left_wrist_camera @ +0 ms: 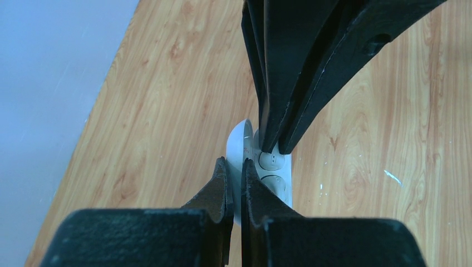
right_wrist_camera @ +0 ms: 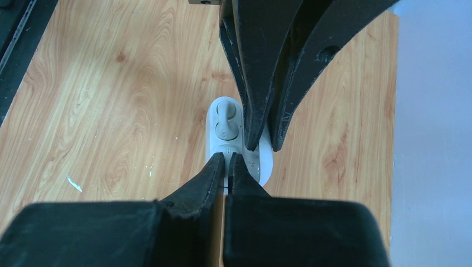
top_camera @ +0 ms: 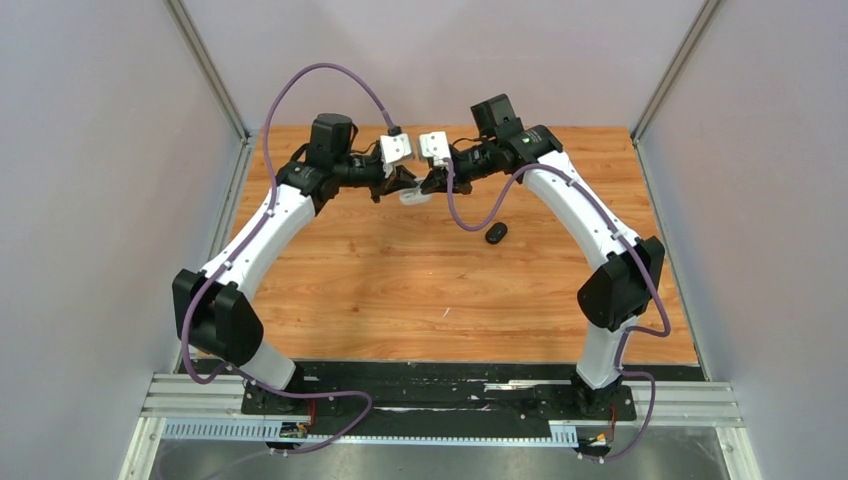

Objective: Insert the wireless bluetooth earbuds into the charging case
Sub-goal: Insert the right earbud into the right side groove of the charging case, then pass from the left arm to the right

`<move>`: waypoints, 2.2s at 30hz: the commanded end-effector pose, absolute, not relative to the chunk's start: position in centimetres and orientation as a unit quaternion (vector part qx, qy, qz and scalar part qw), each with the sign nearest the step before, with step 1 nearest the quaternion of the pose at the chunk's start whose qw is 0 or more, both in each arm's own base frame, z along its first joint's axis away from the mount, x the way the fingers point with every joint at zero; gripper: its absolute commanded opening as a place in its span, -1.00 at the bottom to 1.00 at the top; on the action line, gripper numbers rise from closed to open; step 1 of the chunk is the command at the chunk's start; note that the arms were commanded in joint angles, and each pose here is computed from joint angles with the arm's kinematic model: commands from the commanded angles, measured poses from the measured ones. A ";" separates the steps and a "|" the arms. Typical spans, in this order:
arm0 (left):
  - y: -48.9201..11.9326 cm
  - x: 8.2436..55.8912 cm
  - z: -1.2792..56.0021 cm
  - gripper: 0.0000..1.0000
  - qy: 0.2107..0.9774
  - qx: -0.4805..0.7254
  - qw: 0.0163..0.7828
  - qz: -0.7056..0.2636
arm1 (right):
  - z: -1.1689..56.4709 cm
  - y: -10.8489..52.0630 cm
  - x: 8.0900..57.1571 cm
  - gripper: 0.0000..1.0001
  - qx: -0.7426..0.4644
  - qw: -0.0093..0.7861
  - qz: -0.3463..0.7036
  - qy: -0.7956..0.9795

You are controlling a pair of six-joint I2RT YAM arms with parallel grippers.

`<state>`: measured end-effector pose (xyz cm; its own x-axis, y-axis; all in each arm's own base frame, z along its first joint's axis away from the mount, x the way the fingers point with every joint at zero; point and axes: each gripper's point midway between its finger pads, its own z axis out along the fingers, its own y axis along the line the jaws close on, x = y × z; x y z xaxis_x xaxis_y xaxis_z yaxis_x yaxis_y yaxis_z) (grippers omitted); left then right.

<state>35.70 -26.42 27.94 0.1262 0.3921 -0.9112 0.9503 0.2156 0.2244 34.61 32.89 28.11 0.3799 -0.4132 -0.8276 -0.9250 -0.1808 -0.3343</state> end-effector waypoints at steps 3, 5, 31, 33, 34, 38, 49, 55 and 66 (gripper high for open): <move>-27.1 34.7 31.8 -1.00 0.552 0.564 0.539 -0.294 | 27.0 33.5 34.7 -1.00 -0.723 0.416 0.289 0.469; -27.2 34.4 31.9 -1.00 0.549 0.562 0.539 -0.303 | 26.7 33.8 34.6 -1.00 -0.724 0.412 0.289 0.471; -26.7 35.4 30.9 -1.00 0.560 0.556 0.550 -0.275 | 34.8 32.9 35.6 -0.28 -0.634 0.462 0.339 0.519; -26.7 35.5 31.0 -1.00 0.559 0.555 0.552 -0.273 | 34.8 32.0 35.4 -0.25 -0.617 0.457 0.353 0.535; -26.7 35.6 31.1 -1.00 0.558 0.555 0.553 -0.272 | 34.4 31.6 35.3 -0.24 -0.611 0.451 0.358 0.543; -26.7 35.7 31.5 -1.00 0.557 0.553 0.559 -0.267 | 32.7 30.0 35.2 -0.18 -0.580 0.431 0.378 0.579; -26.7 35.9 34.6 -1.00 0.522 0.540 0.611 -0.251 | 31.7 29.7 36.2 0.20 -0.512 0.393 0.490 0.586; -27.1 36.5 35.6 -1.00 0.519 0.515 0.628 -0.267 | 32.2 31.1 36.6 0.26 -0.483 0.346 0.558 0.578; -27.7 37.2 35.8 -1.00 0.520 0.512 0.623 -0.281 | 32.2 31.9 36.8 -0.04 -0.459 0.315 0.596 0.578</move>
<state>37.35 -27.07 33.52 0.2621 0.2260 -0.9382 0.8853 0.3307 0.3270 37.39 31.40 29.63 -0.4155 -0.1911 -0.8893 -0.8989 -0.0629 0.4336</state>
